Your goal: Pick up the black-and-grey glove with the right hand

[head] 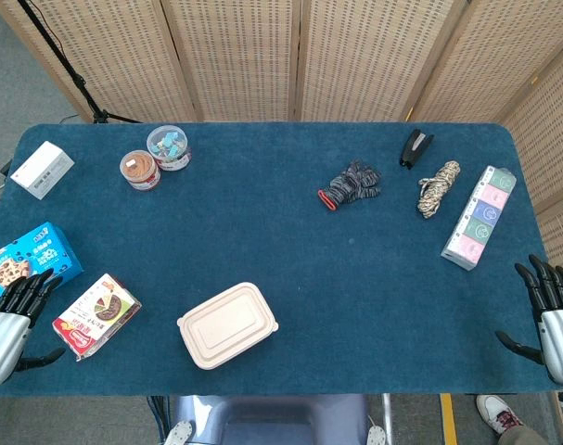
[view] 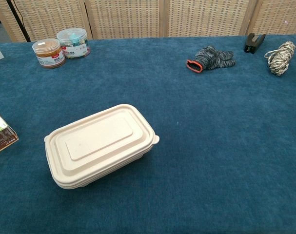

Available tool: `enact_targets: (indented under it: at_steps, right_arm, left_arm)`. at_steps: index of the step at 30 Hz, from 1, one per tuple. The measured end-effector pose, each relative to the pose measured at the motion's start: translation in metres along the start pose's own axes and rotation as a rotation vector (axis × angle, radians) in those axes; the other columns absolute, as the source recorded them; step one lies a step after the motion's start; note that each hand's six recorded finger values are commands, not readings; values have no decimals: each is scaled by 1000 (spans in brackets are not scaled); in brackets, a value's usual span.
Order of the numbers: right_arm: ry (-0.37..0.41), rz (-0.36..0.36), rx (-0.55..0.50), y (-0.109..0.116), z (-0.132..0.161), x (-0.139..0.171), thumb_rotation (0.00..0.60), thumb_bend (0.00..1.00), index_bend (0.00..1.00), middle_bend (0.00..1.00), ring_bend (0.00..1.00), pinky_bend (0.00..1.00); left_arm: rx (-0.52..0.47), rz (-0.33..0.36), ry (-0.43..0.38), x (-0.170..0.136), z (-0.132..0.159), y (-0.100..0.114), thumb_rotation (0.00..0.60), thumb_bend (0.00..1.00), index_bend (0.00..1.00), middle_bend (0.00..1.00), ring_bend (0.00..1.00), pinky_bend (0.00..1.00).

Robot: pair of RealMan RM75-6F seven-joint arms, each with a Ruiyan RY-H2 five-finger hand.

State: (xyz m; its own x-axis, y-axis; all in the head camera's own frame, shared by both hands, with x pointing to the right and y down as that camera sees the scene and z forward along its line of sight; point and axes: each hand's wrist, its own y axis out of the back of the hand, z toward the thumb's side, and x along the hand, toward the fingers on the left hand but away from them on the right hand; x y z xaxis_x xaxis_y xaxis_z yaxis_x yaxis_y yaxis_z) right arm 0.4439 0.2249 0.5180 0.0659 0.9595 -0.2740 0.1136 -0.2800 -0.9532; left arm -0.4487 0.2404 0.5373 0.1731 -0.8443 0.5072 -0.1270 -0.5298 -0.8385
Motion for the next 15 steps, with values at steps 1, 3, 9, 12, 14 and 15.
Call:
enact_targets:
  at_steps: [1, 3, 9, 12, 14, 15]
  right_arm:
    - [-1, 1, 1, 0, 0, 0, 600, 0, 47, 0, 0, 0]
    - [-5, 4, 4, -1, -1, 0, 600, 0, 47, 0, 0, 0]
    - [-18, 13, 7, -1, -3, 1, 600, 0, 47, 0, 0, 0]
    - [-23, 19, 9, -3, -4, 0, 600, 0, 47, 0, 0, 0]
    - [-23, 26, 10, -5, -4, -1, 600, 0, 47, 0, 0, 0]
    - [-21, 30, 10, -6, -4, -3, 600, 0, 48, 0, 0, 0]
  left_arm:
    - [1, 0, 1, 0, 0, 0, 600, 0, 0, 0, 0, 0]
    - [4, 2, 4, 1, 0, 0, 600, 0, 0, 0, 0, 0]
    - [14, 6, 5, 1, 1, -1, 600, 0, 0, 0, 0, 0]
    - [18, 21, -1, 1, 2, 0, 600, 0, 0, 0, 0, 0]
    - [24, 39, -4, 1, 3, 1, 600, 0, 0, 0, 0, 0]
    - [26, 44, -6, 1, 3, 1, 600, 0, 0, 0, 0, 0]
